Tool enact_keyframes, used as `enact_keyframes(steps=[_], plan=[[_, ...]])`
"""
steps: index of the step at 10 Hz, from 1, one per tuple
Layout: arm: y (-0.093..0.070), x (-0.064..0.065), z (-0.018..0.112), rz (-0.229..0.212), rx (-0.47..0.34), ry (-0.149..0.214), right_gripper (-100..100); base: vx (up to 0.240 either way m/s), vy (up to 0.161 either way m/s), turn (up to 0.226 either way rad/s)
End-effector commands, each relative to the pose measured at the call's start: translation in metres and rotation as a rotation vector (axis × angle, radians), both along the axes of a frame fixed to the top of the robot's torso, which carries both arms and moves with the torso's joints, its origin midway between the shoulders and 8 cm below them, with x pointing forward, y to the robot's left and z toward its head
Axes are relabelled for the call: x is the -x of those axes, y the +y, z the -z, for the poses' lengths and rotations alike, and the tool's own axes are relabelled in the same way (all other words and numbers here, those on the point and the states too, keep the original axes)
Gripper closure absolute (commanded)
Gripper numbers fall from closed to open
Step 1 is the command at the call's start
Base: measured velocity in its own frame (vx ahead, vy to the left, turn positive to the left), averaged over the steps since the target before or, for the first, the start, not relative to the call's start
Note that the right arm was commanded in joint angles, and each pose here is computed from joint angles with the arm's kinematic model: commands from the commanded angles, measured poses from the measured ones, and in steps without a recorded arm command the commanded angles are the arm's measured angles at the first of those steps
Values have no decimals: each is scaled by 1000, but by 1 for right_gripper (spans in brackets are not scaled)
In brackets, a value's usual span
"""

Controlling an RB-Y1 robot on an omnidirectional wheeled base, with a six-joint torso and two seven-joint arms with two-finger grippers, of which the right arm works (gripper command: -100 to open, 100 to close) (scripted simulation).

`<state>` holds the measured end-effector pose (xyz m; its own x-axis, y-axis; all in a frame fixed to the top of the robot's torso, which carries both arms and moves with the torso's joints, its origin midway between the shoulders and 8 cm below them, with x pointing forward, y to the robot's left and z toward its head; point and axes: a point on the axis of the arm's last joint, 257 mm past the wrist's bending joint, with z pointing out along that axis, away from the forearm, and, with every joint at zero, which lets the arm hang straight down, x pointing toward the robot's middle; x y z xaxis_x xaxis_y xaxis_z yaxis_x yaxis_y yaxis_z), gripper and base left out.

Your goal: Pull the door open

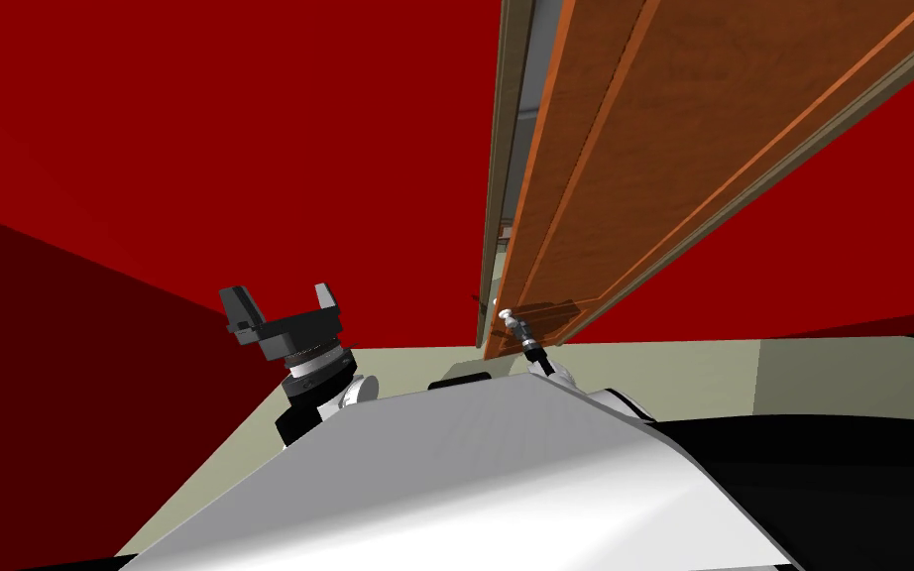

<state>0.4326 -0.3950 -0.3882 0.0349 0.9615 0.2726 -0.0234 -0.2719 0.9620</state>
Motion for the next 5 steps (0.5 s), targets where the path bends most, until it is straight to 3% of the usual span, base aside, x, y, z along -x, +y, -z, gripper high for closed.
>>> enact_keyframes(steps=[1,5], plan=[[20,-5,-2,-25,-74,-16,100,-45,-18,65],[20,-6,-2,-21,-123,-17,100,-33,-17,27]])
